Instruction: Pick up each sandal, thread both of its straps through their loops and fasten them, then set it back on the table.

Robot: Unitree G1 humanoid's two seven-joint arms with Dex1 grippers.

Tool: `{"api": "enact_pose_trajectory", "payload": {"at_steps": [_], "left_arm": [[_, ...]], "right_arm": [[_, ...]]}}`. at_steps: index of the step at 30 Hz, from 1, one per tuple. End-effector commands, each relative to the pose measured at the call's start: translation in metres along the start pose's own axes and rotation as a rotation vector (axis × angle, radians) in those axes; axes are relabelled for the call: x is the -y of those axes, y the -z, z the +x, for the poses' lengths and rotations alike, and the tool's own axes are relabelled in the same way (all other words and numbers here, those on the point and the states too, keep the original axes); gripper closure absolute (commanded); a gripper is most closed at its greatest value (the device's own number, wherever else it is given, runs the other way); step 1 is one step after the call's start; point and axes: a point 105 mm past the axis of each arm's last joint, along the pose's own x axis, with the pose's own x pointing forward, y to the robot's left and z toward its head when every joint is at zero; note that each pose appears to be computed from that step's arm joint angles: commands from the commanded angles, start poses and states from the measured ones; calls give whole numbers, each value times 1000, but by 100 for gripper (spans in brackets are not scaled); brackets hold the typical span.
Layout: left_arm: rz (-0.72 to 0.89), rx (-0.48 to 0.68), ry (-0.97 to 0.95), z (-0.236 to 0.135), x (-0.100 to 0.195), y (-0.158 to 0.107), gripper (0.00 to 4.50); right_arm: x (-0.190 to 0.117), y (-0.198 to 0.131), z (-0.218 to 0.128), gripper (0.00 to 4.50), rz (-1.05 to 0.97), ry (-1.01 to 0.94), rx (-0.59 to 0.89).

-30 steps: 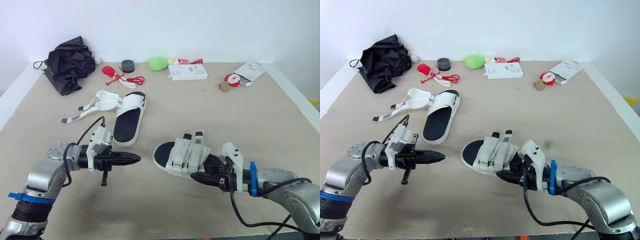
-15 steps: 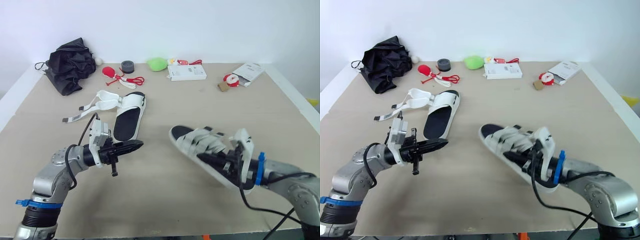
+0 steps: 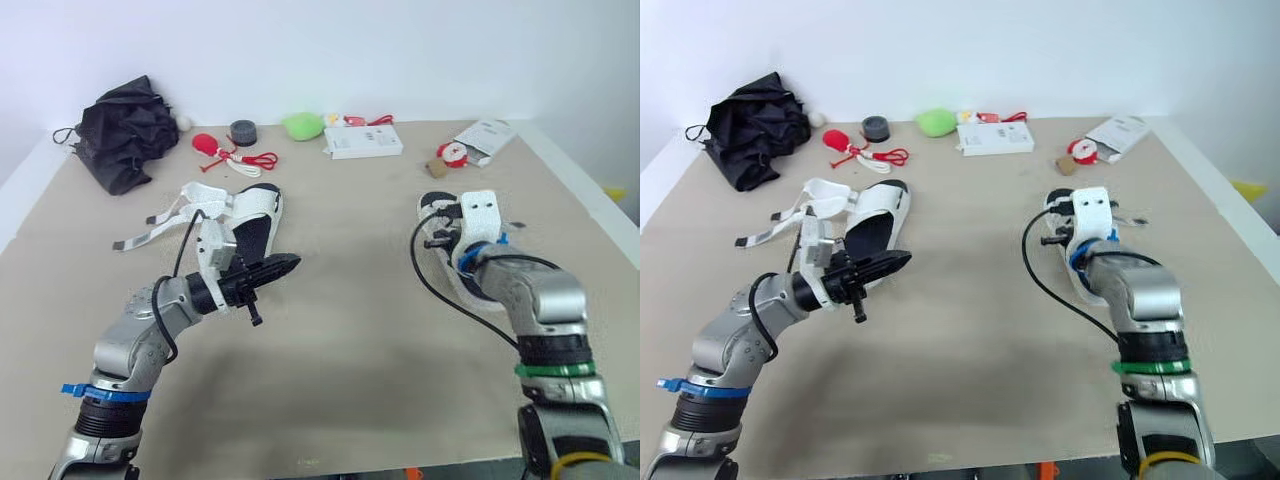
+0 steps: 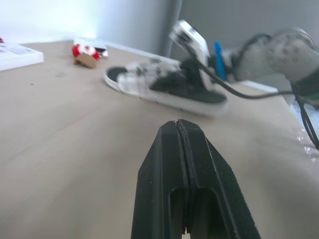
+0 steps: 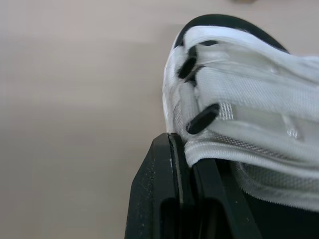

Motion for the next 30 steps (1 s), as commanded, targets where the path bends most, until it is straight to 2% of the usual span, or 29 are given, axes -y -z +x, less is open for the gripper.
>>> {"api": "enact_pose_trajectory", "payload": {"at_steps": [1,2,6,7,8,9,14,17,21,24,27,30], "left_arm": [[48,19,-12,4,-1,-8,450],[48,20,-16,4,-1,-8,450],[47,15,-39,3,-1,-6,450],[49,13,-50,2,-2,-6,450],[51,13,-70,0,-3,-6,450],[51,13,-91,-1,-5,-6,450],[8,19,-214,-13,-16,-6,450],[-2,-7,-274,-21,-24,-4,450],[-10,-38,-369,-34,-40,-1,450],[1,-149,-472,-50,-54,17,450],[-34,-164,-574,-58,-67,22,450],[-32,-179,-563,-51,-68,22,346]], "right_arm": [[16,-5,8,335,26,68,25],[19,-5,9,315,24,80,26],[24,-3,3,157,25,61,28],[27,-3,-1,102,25,55,30],[32,-4,-7,84,32,47,34],[36,-5,-12,43,34,36,40],[56,-12,-49,43,-58,-5,62],[46,-11,-68,43,-123,-120,67],[2,-6,-106,43,-211,-445,96],[-63,-7,-151,43,-289,-806,208],[-89,-11,-155,43,-276,-898,264],[-99,-14,-148,35,-254,-906,275]]}}
